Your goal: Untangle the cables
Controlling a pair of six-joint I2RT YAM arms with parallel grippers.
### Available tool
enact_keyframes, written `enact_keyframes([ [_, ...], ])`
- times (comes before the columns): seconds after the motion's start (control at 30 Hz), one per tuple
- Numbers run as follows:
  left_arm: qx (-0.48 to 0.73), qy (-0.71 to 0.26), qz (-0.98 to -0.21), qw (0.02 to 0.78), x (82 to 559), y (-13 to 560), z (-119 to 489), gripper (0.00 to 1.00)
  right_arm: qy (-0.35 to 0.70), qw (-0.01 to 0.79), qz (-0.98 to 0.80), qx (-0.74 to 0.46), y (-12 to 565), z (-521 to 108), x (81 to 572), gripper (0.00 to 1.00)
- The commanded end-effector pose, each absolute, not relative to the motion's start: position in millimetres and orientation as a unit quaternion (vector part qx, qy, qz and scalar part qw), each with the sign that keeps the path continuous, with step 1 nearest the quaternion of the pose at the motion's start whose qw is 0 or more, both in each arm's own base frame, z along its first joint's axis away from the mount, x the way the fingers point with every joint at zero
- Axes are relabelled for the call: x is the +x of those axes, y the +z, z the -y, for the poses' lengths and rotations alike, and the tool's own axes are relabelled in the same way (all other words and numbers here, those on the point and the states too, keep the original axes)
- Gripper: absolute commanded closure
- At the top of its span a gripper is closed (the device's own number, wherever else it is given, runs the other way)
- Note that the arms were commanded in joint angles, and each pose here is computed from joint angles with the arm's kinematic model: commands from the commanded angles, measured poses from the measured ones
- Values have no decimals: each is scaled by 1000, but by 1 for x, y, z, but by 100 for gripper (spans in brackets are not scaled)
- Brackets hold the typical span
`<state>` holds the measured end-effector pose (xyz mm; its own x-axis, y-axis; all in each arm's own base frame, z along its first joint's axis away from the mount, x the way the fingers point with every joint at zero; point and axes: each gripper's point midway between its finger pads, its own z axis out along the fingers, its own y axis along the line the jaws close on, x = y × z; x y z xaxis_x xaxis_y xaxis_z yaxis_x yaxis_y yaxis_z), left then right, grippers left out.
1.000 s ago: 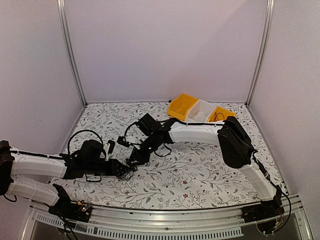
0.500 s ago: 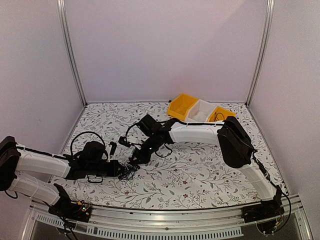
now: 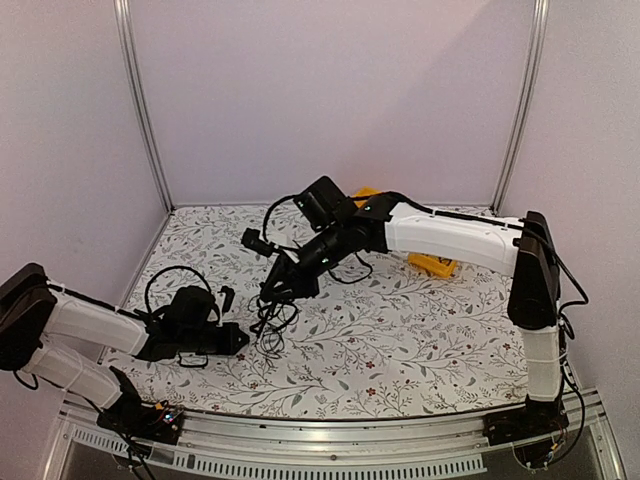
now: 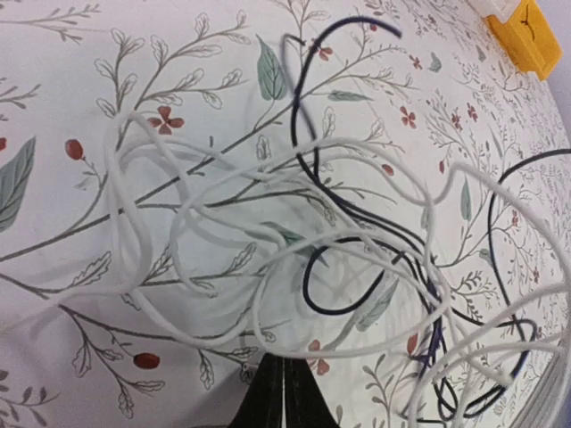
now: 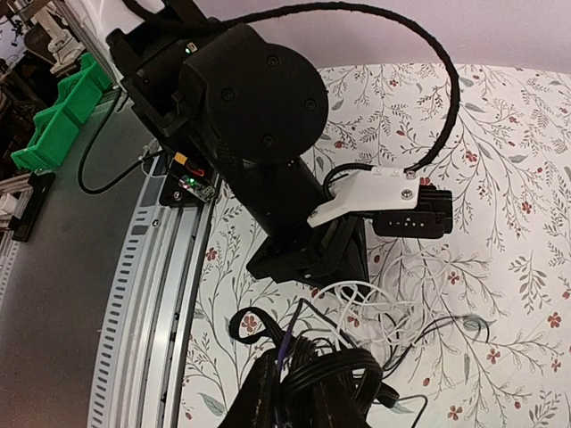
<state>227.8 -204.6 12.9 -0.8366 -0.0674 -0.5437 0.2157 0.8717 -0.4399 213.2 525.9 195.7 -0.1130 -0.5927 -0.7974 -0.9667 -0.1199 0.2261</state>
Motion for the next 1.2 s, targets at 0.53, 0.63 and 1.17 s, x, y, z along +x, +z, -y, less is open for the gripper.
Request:
enact_keyframes([
  [0.53, 50, -293, -865, 405, 236, 95, 197, 77, 281, 154, -704, -633, 77, -459, 239, 58],
  [0.63, 65, -315, -857, 403, 233, 101, 205, 76, 284, 150, -705, -633, 73, -458, 238, 59],
  [1.17, 124, -352, -861, 344, 228, 80, 254, 72, 302, 143, -715, -614, 60, -482, 250, 60],
])
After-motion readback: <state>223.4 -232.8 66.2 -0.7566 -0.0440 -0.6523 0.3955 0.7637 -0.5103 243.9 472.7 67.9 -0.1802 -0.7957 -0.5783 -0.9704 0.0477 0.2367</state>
